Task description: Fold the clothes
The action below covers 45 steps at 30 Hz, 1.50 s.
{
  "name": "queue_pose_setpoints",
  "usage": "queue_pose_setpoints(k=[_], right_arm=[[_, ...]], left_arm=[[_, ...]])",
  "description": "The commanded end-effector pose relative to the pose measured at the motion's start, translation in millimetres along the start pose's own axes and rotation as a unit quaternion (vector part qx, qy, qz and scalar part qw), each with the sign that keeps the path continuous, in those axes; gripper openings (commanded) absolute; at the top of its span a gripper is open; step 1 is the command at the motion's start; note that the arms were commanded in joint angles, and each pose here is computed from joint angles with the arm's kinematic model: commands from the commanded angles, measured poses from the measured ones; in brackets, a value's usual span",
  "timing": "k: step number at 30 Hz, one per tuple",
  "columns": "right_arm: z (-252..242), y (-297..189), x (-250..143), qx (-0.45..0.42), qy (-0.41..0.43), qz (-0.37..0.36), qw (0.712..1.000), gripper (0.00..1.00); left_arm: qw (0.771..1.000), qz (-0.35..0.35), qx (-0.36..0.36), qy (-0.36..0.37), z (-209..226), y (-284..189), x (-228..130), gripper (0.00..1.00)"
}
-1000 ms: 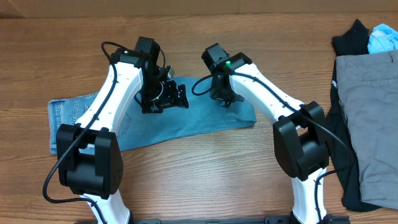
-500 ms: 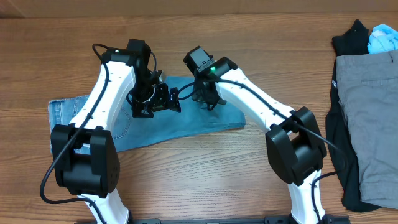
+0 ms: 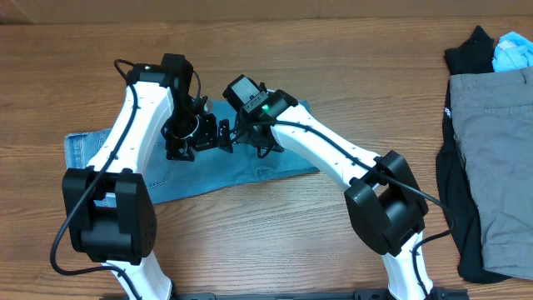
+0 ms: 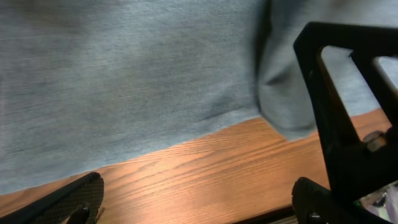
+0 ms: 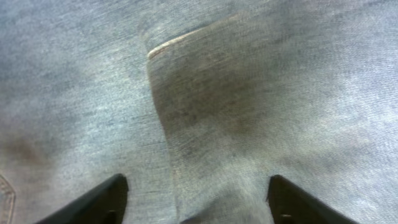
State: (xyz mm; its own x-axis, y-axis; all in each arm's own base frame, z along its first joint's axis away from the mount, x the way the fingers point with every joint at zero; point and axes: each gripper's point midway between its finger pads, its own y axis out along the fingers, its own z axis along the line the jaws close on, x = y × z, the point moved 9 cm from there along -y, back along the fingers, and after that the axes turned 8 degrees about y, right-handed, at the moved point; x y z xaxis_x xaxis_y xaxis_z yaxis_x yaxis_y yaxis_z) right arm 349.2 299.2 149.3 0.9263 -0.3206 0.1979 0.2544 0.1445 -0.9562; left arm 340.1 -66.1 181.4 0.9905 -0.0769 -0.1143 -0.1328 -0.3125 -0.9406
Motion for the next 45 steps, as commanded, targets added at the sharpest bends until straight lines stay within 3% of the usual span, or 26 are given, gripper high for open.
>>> queue_pose_setpoints(k=[1, 9, 11, 12, 13, 14, 18, 20, 23, 31, 38, 42, 45], right_arm=[[4.2, -0.2, -1.9, 0.009, -0.005, 0.003, 1.000, 0.81], [-29.2, -43.3, 52.4, -0.021, 0.024, -0.023, 0.999, 0.80], [-46.1, -50.2, 66.3, -0.032, 0.038, -0.008, 0.999, 0.76], [-55.1, -50.9, 71.9, -0.031, 0.039, 0.009, 0.999, 0.70], [-62.4, -51.1, 75.4, -0.027, 0.037, 0.027, 0.999, 0.62], [-72.8, -50.6, 79.4, -0.024, 0.035, 0.051, 0.998, 0.56], [-98.9, -50.0, 88.9, -0.019, 0.029, 0.097, 0.995, 0.33], [-108.4, -48.5, 92.0, -0.006, 0.023, 0.117, 0.993, 0.18], [-112.3, -45.3, 89.0, 0.035, 0.002, 0.157, 0.987, 0.04], [-125.1, -17.7, 69.2, 0.031, -0.010, 0.197, 0.980, 0.04], [-127.4, 16.3, 48.1, 0.106, 0.001, 0.238, 0.966, 0.04], [-141.1, 31.6, 38.0, 0.095, 0.011, 0.246, 0.964, 0.04], [-159.5, 39.0, 41.1, 0.027, 0.046, 0.220, 0.974, 0.04]], left_arm=[[1.000, -0.020, -0.001, 0.018, -6.6, -11.2, -3.4, 0.99], [0.999, -0.022, -0.019, 0.029, -14.9, -9.4, -2.6, 0.97], [0.998, -0.024, -0.034, 0.042, -24.2, -7.1, -1.9, 0.94], [0.998, -0.026, -0.039, 0.052, -30.7, -5.2, -1.3, 0.89], [0.997, -0.028, -0.039, 0.060, -36.1, -3.5, -0.7, 0.78], [0.996, -0.030, -0.039, 0.068, -42.6, -1.2, -0.3, 0.62], [0.995, -0.034, -0.044, 0.076, -64.5, 7.6, 0.3, 0.21], [0.995, -0.038, -0.047, 0.083, -77.3, 15.3, 1.0, 0.06], [0.993, -0.044, -0.050, 0.096, -92.6, 27.9, 2.7, 0.04], [0.994, -0.015, -0.069, 0.082, -102.4, 67.3, 12.7, 0.04], [0.996, 0.058, -0.048, 0.049, -83.4, 112.0, 15.7, 0.04], [0.995, 0.092, -0.031, 0.037, -74.2, 128.6, 13.0, 0.05], [0.994, 0.108, 0.006, 0.027, -63.8, 133.5, 10.4, 0.04]])
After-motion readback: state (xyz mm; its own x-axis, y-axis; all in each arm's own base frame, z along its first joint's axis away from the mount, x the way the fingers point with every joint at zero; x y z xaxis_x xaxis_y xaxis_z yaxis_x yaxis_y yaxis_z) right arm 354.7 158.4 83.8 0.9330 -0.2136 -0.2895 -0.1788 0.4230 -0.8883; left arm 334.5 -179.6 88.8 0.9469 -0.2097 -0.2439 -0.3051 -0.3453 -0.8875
